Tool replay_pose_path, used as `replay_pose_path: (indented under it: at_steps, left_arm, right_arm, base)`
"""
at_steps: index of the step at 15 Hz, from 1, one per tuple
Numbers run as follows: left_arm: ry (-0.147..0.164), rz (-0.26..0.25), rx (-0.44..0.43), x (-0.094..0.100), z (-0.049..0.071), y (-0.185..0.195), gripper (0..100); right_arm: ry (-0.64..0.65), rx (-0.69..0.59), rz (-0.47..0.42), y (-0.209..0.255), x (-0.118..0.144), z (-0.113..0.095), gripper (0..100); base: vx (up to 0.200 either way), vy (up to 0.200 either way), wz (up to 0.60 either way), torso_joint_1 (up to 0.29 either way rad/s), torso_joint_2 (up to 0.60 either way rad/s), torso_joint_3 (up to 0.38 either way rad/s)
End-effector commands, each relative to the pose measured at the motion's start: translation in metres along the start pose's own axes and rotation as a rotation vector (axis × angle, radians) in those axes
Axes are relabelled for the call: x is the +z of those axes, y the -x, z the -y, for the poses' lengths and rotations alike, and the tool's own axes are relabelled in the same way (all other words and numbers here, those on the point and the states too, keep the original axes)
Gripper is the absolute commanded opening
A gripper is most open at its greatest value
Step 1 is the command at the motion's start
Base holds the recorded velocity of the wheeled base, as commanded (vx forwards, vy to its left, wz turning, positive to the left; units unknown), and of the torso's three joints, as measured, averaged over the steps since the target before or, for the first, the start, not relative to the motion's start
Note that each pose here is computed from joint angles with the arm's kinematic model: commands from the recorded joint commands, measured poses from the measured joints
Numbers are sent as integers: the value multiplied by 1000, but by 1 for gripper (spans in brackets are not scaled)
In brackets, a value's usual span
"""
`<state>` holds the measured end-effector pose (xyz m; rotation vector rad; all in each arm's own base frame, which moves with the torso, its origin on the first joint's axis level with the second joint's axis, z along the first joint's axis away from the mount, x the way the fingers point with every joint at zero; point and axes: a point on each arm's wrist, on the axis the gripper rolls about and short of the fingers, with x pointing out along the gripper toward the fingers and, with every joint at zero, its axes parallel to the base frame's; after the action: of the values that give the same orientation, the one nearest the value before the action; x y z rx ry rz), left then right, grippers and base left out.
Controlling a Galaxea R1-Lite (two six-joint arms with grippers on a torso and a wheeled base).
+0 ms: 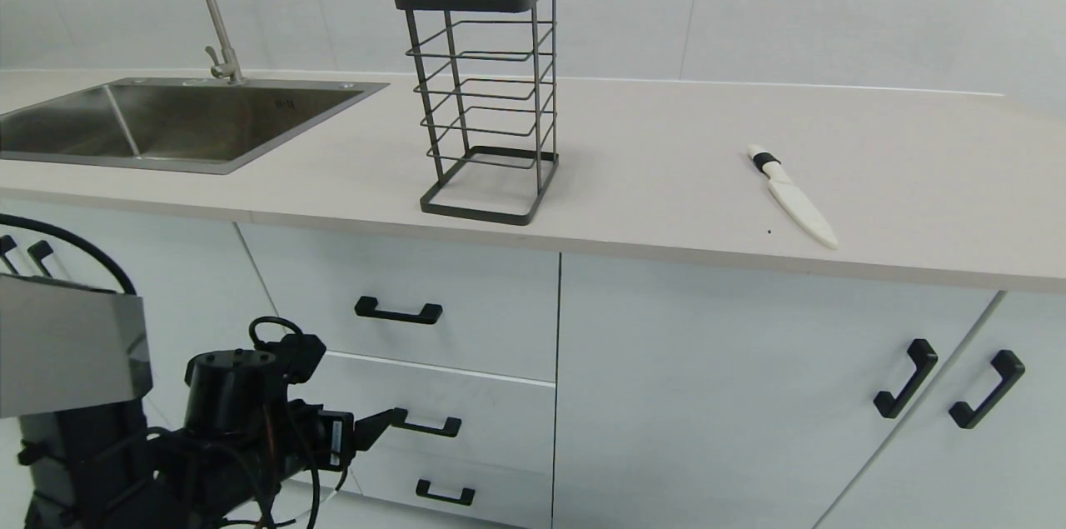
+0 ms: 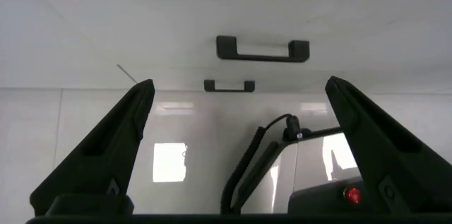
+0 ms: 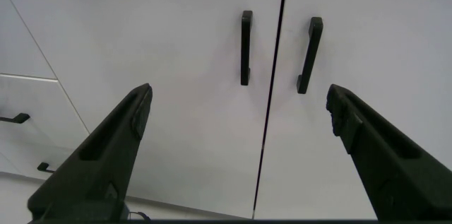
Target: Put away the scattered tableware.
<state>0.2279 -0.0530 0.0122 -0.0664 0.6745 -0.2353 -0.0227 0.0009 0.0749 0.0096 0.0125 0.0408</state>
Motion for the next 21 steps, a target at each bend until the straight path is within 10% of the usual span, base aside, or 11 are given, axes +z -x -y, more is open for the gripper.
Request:
replay_pose_path:
  at_steps: [1, 11, 16, 21]
  left_arm:
    - [-5, 52, -8, 1, 3, 37, 100]
    - [-46, 643, -102, 33, 17, 171, 100]
    - [-45, 645, -86, -23, 12, 225, 100]
    - [-77, 808, -123, -62, 12, 255, 100]
  right_arm:
    - [0, 1, -1, 0, 0, 0, 100]
    - [0, 1, -1, 0, 0, 0, 100]
    - [0, 1, -1, 0, 0, 0, 100]
    - [0, 1, -1, 0, 0, 0, 100]
  base:
    - [0, 0, 0, 0, 0, 0]
    - [0, 0, 0, 0, 0, 0]
    - [0, 0, 0, 0, 0, 0]
    - [0, 0, 0, 0, 0, 0]
